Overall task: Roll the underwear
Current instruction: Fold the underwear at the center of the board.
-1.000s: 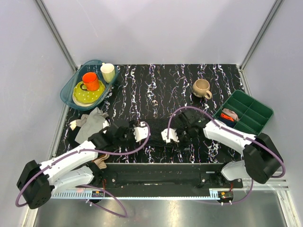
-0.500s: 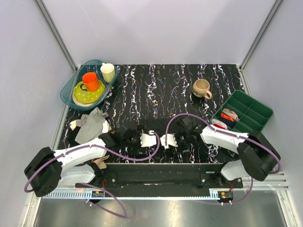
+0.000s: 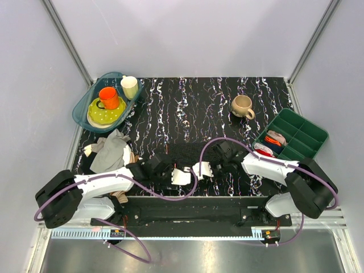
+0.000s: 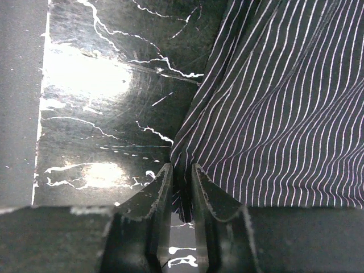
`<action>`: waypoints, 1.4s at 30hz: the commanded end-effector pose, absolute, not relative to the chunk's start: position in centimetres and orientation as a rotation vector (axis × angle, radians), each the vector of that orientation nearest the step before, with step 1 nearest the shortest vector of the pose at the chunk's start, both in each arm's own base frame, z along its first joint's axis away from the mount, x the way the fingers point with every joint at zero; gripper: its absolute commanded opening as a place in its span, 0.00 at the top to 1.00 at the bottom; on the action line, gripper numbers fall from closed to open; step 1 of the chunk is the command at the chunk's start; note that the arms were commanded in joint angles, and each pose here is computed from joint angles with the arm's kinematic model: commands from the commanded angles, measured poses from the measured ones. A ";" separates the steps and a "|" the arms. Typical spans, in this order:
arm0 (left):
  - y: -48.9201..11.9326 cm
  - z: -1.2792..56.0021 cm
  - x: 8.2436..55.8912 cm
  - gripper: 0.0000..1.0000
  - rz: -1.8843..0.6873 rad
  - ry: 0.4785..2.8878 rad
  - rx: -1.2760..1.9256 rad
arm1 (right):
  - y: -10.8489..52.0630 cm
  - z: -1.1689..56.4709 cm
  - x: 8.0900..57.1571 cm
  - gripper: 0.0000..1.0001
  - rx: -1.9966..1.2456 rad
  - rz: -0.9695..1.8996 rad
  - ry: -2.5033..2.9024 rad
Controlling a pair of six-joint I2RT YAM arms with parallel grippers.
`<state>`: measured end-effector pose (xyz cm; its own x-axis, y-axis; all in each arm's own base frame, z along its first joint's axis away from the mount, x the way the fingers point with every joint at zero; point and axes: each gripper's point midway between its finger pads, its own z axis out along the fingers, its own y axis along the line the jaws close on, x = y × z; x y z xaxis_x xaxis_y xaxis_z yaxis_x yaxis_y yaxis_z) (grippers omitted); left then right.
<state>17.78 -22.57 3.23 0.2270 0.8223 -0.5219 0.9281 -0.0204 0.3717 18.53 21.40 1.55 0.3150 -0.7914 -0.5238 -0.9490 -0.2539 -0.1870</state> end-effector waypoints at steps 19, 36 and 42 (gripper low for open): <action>-22.3 2.0 19.6 1.00 -0.031 1.632 1.906 | 20.5 2.8 18.3 0.84 -2.029 0.519 1.646; -23.8 7.9 21.5 1.00 -0.294 1.697 1.768 | 19.7 7.3 22.6 0.85 -1.855 0.555 1.793; -23.8 8.5 25.9 1.00 -0.274 1.811 1.716 | 19.0 7.6 27.0 0.86 -1.789 0.475 1.904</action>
